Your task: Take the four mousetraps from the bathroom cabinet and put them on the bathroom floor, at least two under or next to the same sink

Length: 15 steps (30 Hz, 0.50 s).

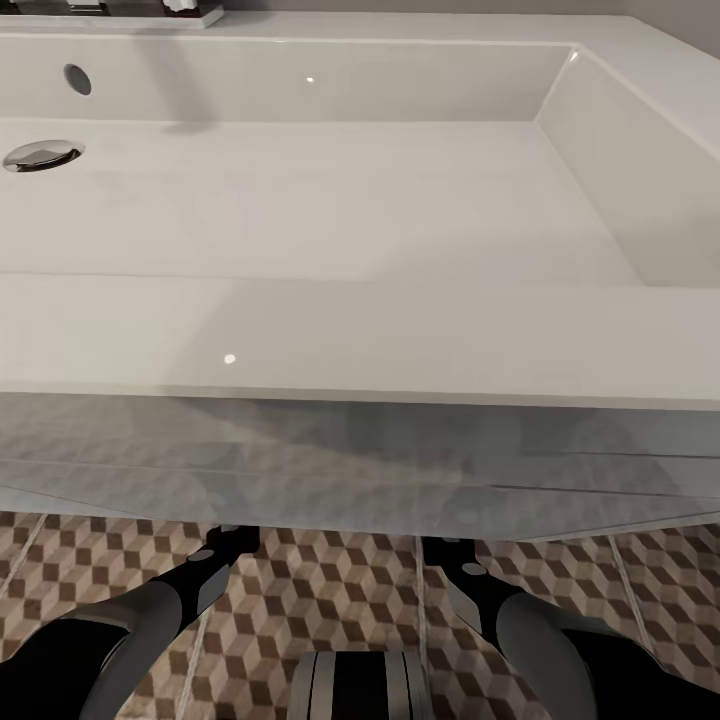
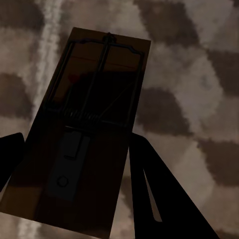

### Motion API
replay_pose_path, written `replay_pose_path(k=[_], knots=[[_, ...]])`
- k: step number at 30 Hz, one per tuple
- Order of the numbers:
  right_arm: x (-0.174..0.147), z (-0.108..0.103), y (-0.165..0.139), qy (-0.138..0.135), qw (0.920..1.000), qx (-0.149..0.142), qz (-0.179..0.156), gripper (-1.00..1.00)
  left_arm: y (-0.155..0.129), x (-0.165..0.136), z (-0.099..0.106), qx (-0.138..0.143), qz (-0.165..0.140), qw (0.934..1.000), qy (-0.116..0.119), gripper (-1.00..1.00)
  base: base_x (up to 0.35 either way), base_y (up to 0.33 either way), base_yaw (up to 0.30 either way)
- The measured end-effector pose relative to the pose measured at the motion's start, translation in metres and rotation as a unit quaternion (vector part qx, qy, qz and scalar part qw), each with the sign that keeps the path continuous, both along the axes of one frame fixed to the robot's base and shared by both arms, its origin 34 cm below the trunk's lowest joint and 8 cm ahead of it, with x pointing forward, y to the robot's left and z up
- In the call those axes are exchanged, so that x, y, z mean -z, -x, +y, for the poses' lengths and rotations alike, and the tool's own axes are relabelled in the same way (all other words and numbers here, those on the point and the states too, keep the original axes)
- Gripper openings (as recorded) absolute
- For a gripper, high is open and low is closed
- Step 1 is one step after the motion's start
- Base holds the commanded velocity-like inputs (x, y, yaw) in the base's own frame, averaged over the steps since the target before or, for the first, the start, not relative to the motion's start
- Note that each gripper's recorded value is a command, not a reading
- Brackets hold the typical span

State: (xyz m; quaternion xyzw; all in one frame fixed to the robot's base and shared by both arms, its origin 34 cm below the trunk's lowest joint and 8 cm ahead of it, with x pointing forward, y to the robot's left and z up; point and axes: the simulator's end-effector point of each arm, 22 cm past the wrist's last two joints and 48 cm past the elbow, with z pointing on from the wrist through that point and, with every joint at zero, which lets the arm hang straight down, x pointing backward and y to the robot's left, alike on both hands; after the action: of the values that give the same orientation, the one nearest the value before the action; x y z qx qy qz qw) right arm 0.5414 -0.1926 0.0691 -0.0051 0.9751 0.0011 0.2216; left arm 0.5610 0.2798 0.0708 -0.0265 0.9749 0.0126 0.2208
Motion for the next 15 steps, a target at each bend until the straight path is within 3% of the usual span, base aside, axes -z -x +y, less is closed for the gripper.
replay_pose_path(k=[15], knots=[[0.0001, 0.0001, 0.0003, 0.000, 1.0000, 0.000, 0.001, -1.00, 0.0005, 0.0002, -0.0001, 0.001, 0.001, 1.0000, 0.000, -1.00, 0.000, 0.000, 0.000]])
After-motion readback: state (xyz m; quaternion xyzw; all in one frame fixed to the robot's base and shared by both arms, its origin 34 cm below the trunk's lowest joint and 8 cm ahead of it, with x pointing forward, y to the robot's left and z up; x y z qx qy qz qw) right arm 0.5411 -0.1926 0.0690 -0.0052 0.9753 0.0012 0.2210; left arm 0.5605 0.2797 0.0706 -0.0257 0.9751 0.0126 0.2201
